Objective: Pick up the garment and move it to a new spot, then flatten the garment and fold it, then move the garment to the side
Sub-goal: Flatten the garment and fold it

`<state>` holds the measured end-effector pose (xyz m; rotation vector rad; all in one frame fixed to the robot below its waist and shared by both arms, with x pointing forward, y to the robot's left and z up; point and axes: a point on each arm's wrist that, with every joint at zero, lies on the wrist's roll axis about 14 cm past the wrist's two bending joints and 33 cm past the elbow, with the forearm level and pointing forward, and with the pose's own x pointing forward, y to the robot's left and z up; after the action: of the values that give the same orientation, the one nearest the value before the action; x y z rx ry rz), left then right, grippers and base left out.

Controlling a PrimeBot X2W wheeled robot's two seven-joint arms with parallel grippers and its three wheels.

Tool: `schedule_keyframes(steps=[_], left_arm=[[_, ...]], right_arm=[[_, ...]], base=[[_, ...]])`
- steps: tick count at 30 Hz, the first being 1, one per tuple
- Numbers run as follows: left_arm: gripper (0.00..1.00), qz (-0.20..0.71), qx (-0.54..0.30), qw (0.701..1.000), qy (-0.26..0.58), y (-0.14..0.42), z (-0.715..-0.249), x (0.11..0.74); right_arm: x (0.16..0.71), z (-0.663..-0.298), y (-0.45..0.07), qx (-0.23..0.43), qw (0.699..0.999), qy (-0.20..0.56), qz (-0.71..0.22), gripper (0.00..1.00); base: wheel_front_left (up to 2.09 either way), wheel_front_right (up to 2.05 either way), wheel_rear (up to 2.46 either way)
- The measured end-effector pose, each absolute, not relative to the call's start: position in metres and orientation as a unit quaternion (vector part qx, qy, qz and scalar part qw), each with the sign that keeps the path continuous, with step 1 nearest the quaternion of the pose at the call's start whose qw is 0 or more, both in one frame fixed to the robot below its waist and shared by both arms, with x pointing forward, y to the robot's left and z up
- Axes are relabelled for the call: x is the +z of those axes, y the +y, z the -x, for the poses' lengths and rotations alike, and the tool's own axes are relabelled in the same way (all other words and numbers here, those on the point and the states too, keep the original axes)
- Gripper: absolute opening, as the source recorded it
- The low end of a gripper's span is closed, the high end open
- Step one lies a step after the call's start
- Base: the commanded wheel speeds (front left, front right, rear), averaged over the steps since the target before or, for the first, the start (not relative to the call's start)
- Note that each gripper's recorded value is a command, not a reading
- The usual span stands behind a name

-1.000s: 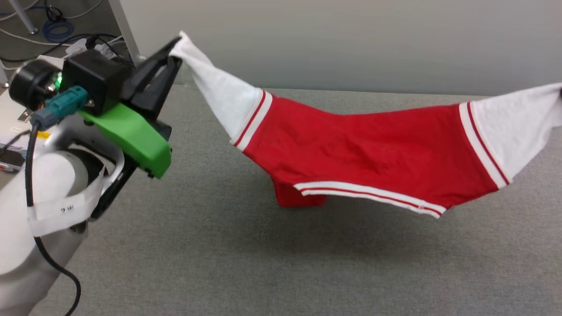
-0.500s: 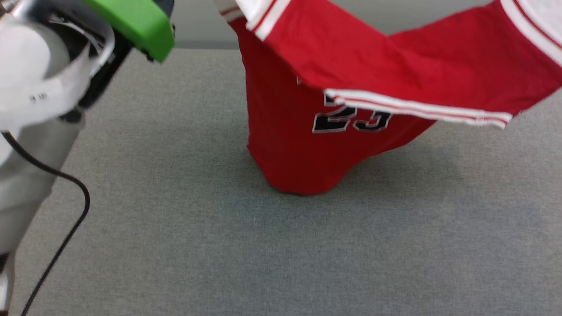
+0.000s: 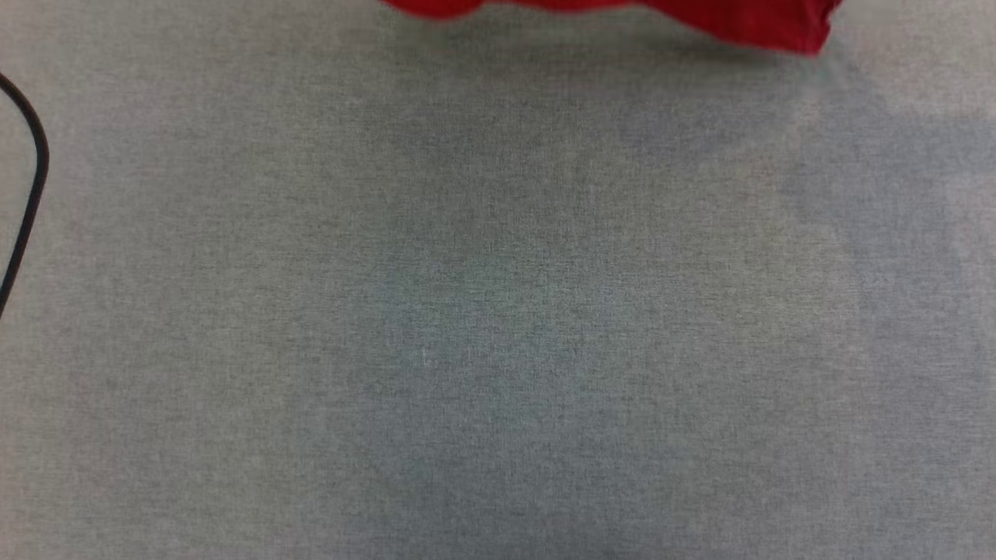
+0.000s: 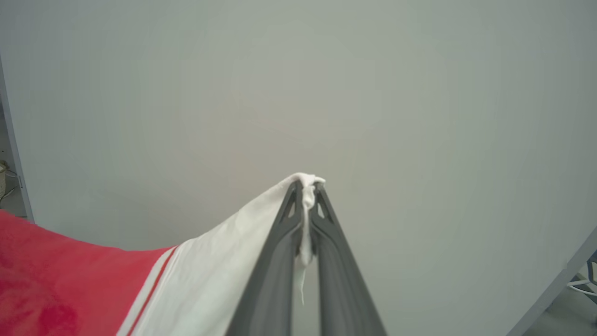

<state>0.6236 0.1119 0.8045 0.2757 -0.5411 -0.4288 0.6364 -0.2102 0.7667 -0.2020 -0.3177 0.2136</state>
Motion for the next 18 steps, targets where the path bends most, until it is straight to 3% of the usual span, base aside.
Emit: schedule_keyframes(steps=[8,18], left_arm=[[0.0,-0.115,-0.193,0.932,-0.285,0.113,-0.672,0.788],[0.0,-0.096,-0.196,0.947,-0.237,0.117,-0.705,0.705]], right_arm=[[0.768,-0.682,-0.208,0.085,0.971,-0.2,0.102,0.0],[0.684,-0.71,-0.195,0.103,0.978,-0.154,0.095,0.0]], base=[[0.0,0.0,0.0],[0.0,0.0,0.0]])
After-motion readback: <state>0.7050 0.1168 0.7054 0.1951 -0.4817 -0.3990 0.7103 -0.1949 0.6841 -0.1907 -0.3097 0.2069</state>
